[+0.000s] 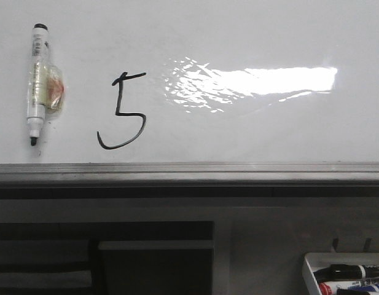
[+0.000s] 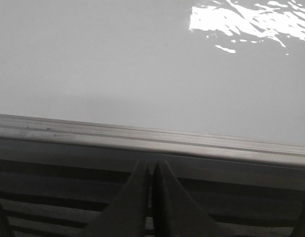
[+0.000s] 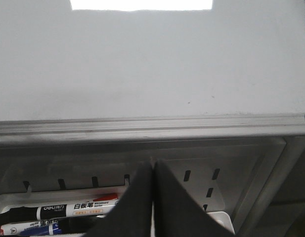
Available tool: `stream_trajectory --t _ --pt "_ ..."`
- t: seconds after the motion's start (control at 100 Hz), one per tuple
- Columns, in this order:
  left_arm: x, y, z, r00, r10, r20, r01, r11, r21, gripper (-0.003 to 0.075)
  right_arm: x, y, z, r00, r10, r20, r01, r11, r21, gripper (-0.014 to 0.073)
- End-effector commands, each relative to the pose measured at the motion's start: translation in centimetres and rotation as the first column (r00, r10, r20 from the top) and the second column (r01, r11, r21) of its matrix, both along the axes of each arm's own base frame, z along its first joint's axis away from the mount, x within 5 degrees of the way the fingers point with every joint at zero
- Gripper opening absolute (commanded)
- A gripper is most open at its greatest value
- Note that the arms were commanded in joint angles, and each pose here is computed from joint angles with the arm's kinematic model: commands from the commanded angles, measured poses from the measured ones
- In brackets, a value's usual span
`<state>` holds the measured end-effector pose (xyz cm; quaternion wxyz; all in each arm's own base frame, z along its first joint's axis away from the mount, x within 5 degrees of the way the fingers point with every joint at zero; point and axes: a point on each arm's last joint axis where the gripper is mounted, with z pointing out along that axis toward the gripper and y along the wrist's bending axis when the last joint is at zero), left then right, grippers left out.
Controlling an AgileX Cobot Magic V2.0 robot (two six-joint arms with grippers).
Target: Write number 5 on whiteboard
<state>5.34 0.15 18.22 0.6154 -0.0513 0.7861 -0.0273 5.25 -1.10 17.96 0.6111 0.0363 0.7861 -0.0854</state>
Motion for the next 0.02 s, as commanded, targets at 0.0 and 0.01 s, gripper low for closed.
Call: stream_trajectory --t 0.0,0.01 --pt "0.00 0.00 0.04 0.998 0.003 0.068 -0.002 1.000 -0.006 -0.0020 -0.02 -0.02 -0.61 1.000 -0.003 0.006 0.003 1.000 -0.010 -0.0061" --pt "0.00 0.00 0.04 0.998 0.003 0.068 -0.002 1.000 -0.006 -0.0020 -0.02 -0.02 -0.61 1.000 -0.003 0.006 0.003 1.000 -0.010 -0.0061"
